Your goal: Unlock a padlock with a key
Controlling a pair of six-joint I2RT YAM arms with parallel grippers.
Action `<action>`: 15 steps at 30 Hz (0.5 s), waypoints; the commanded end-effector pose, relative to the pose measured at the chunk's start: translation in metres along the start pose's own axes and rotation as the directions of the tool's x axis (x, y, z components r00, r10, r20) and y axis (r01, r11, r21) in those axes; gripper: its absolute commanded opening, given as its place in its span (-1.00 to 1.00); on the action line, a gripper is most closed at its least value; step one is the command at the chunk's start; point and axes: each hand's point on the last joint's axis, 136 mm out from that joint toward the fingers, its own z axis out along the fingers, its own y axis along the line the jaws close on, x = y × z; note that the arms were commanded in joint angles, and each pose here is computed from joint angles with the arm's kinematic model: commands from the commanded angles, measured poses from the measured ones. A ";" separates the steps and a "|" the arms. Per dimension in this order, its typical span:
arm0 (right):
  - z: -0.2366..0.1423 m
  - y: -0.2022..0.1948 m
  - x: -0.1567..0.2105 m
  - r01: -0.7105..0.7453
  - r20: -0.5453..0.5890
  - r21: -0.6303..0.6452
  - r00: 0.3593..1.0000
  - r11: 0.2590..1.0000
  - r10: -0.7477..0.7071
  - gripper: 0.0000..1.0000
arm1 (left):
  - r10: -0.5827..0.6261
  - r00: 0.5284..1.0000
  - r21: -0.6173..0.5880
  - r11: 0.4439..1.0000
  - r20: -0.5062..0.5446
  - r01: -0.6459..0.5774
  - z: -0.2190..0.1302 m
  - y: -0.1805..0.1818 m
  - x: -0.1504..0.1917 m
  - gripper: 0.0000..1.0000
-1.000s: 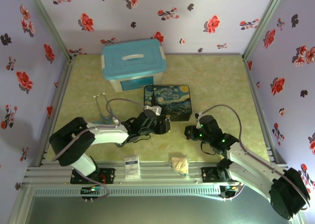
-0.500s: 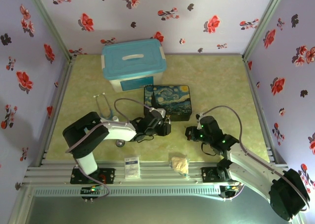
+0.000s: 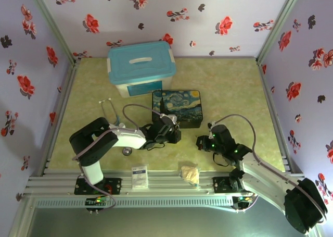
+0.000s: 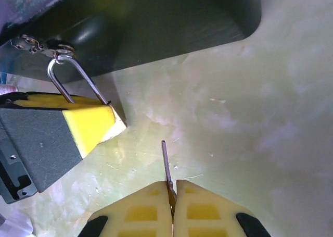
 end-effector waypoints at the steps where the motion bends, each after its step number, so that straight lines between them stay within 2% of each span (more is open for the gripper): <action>1: 0.006 0.011 0.004 -0.021 -0.017 -0.089 1.000 0.996 0.019 -1.00 | -0.042 0.999 0.024 0.999 0.016 0.042 0.003 -0.005 -0.002 -0.69; 4: 0.008 0.027 0.010 -0.043 -0.073 -0.221 0.997 0.974 0.027 -1.00 | -0.086 0.996 0.048 0.995 0.038 0.084 0.003 -0.008 -0.006 -0.72; 8: 0.010 0.035 0.016 -0.093 -0.159 -0.319 0.986 0.943 0.044 -1.00 | -0.206 0.974 0.129 0.973 0.093 0.193 0.000 -0.011 -0.016 -0.84; 12: 0.017 0.034 0.017 -0.143 -0.190 -0.340 0.978 0.930 0.081 -1.00 | -0.293 0.948 0.228 0.938 0.127 0.259 -0.003 -0.017 -0.023 -0.96; 15: 0.022 0.036 0.016 -0.157 -0.200 -0.355 0.976 0.922 0.089 -1.00 | -0.328 0.938 0.296 0.912 0.109 0.284 -0.001 -0.027 -0.024 -1.00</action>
